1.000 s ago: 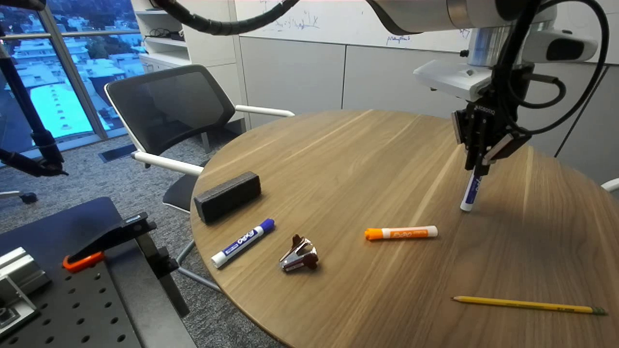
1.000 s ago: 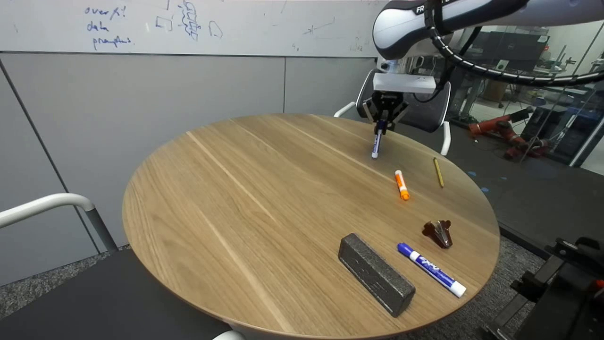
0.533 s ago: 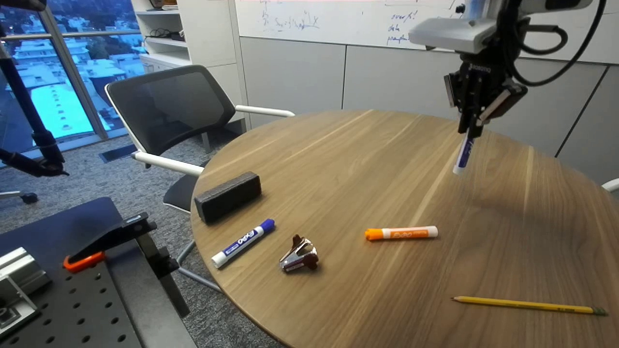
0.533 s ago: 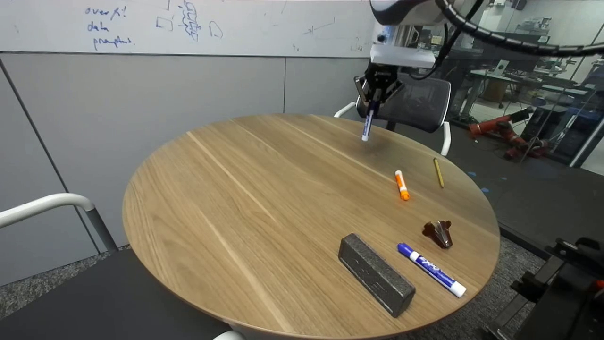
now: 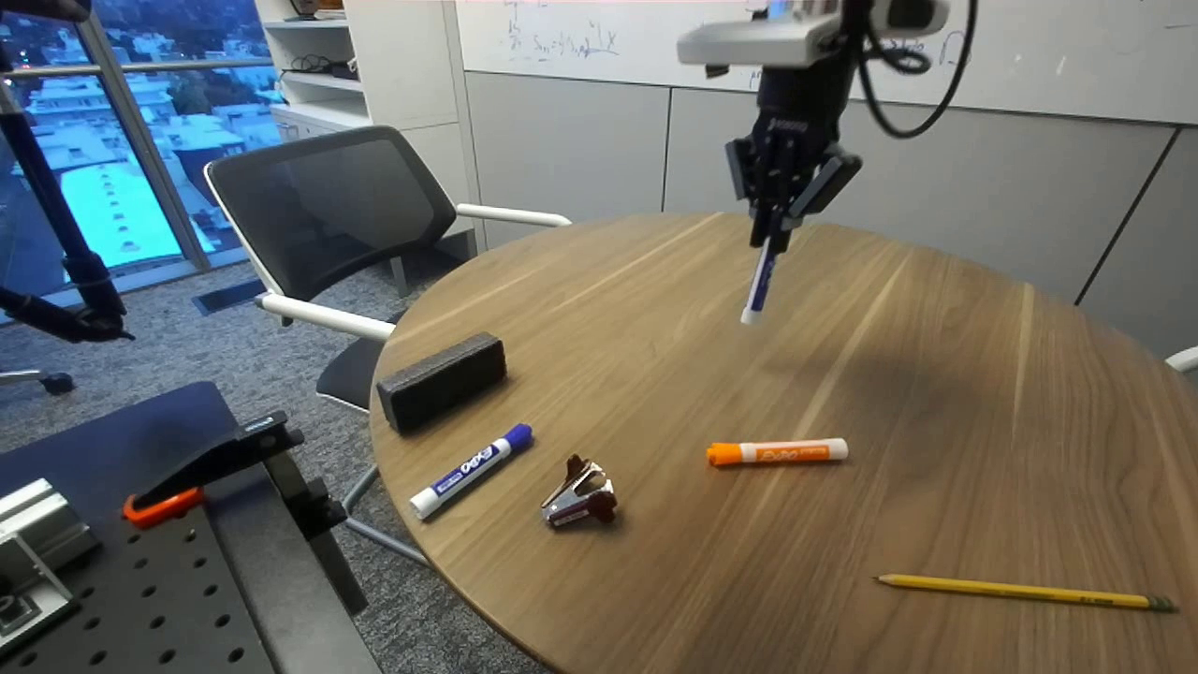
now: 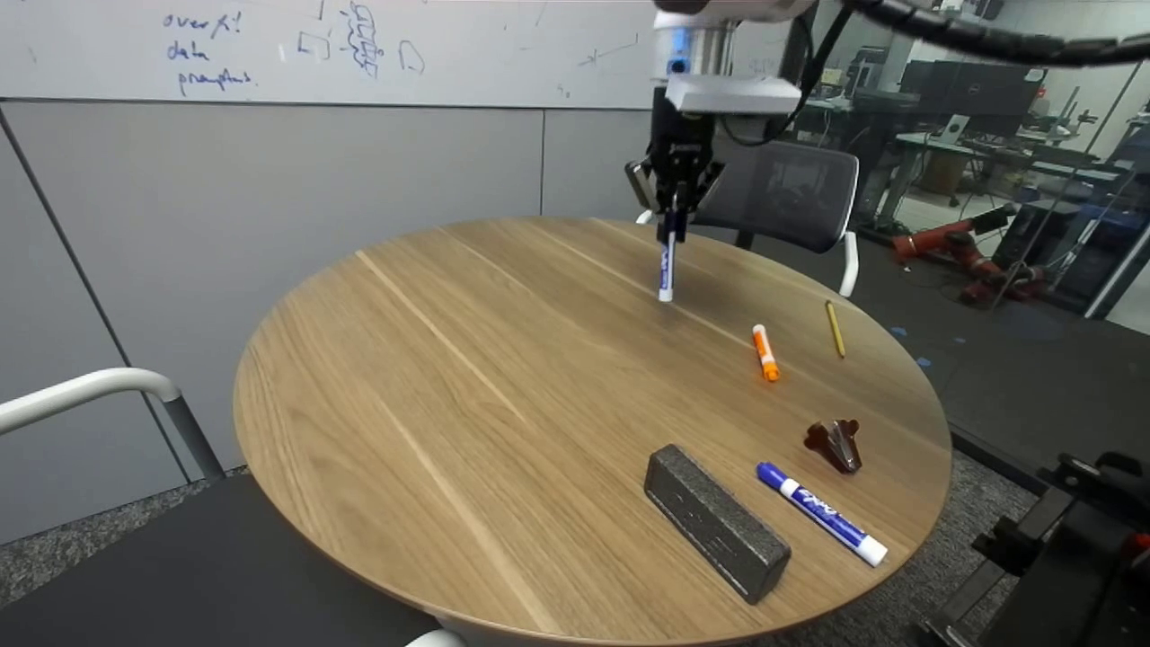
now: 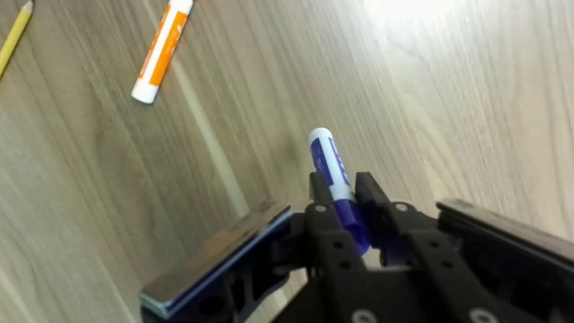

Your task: Move the marker to the left

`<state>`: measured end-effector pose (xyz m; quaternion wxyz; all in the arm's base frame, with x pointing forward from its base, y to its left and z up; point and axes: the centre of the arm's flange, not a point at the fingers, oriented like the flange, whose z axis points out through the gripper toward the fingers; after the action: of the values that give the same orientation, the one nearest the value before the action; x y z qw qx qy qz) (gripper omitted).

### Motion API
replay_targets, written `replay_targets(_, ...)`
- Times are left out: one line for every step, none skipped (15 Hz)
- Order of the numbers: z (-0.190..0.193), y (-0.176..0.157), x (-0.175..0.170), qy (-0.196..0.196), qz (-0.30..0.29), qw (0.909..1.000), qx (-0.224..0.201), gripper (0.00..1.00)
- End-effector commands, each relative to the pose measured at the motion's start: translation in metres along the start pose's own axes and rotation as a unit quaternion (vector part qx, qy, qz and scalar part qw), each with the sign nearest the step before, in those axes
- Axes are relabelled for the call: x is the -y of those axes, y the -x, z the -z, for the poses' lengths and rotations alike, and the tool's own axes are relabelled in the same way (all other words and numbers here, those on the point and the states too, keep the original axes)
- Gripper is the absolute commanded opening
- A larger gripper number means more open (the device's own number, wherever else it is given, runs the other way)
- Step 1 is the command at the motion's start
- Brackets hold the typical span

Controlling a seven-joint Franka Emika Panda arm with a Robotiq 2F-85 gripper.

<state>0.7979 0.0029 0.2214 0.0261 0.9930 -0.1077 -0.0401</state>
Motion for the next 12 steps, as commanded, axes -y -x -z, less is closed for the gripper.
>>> replay_targets(-0.058, 0.065, 0.034, 0.037, 0.048, 0.9982, 0.0, 0.05)
replay_targets(-0.072, 0.073, 0.048, 0.044, 0.058, 0.9973, 0.001, 0.05)
replay_targets(-0.082, 0.082, 0.059, 0.047, 0.068, 0.9966, -0.004, 0.05)
replay_targets(-0.09, 0.089, 0.07, 0.051, 0.076, 0.9958, -0.007, 0.05)
replay_targets(-0.096, 0.096, 0.076, 0.051, 0.083, 0.9952, -0.009, 0.05)
replay_targets(-0.101, 0.099, 0.082, 0.052, 0.089, 0.9946, -0.012, 0.05)
replay_targets(-0.103, 0.102, 0.084, 0.051, 0.092, 0.9943, -0.014, 0.05)
replay_targets(-0.103, 0.103, 0.086, 0.051, 0.097, 0.9938, -0.018, 0.05)
replay_targets(-0.1, 0.105, 0.086, 0.051, 0.099, 0.9936, -0.019, 0.05)
replay_targets(-0.096, 0.105, 0.087, 0.05, 0.1, 0.9935, -0.023, 0.05)
replay_targets(-0.088, 0.103, 0.086, 0.045, 0.1, 0.9936, -0.026, 0.05)
replay_targets(-0.081, 0.099, 0.084, 0.041, 0.099, 0.9938, -0.029, 0.05)
